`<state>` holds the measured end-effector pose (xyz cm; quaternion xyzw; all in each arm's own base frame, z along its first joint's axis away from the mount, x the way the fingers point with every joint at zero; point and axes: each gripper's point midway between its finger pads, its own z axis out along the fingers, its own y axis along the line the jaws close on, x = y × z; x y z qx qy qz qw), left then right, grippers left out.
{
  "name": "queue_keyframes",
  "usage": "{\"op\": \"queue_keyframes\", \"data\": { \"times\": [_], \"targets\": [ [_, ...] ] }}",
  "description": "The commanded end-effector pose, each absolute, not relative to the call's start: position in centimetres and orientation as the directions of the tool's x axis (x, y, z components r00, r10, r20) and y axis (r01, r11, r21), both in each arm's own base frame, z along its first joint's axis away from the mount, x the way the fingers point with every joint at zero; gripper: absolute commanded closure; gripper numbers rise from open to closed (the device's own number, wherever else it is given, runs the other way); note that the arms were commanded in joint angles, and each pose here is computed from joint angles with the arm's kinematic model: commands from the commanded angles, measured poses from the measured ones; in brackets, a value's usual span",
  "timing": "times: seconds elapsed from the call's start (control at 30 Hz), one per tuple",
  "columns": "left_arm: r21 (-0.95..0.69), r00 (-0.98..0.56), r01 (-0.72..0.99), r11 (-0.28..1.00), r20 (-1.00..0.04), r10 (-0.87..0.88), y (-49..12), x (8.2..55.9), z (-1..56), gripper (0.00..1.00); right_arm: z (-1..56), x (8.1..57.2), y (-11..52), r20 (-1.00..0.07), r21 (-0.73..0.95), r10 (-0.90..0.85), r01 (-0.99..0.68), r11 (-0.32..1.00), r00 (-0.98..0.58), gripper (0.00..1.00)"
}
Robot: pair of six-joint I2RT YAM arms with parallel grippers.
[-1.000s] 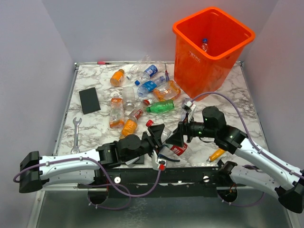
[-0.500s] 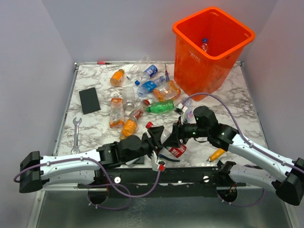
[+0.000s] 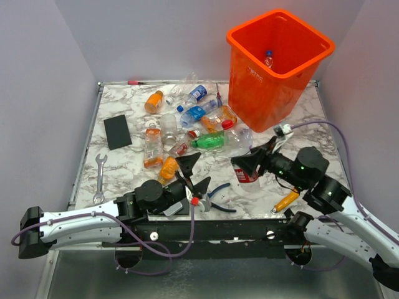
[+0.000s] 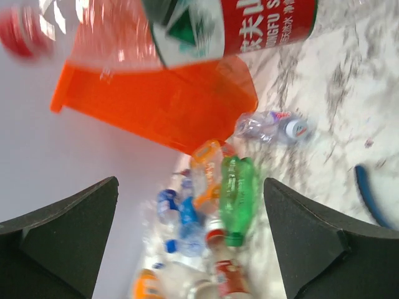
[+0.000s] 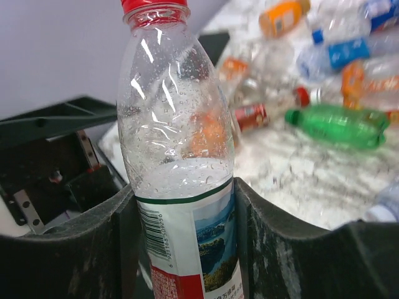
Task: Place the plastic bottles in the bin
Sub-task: Place the plastic bottle in the trash bin.
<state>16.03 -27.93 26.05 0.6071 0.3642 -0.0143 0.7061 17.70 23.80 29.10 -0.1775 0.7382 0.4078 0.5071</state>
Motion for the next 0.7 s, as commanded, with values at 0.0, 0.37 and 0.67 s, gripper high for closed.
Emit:
{"op": "queue_keyframes", "data": {
  "times": [0.0, 0.37, 0.67],
  "targets": [
    [0.379, 0.404, 0.646, 0.663, -0.906, 0.124, -25.7, 17.0, 30.1, 0.01, 35.6, 19.6, 22.1, -0.890, 0.447, 0.382, -0.643, 0.622, -0.249, 0.64],
    [-0.355, -0.209, 0.891, 0.282, -0.874, -0.439, -31.6, 12.8, 38.5, 0.01, 41.4, 20.2, 24.2, -0.764, 0.511, 0.625, -0.744, 0.432, -0.162, 0.63],
    [-0.445, -0.410, 0.895, -0.029, -0.794, -0.449, -33.2, 12.4, 39.5, 0.01, 41.9, 19.5, 25.0, -0.729, 0.533, 0.652, -0.769, 0.353, -0.206, 0.63]
  ]
}}
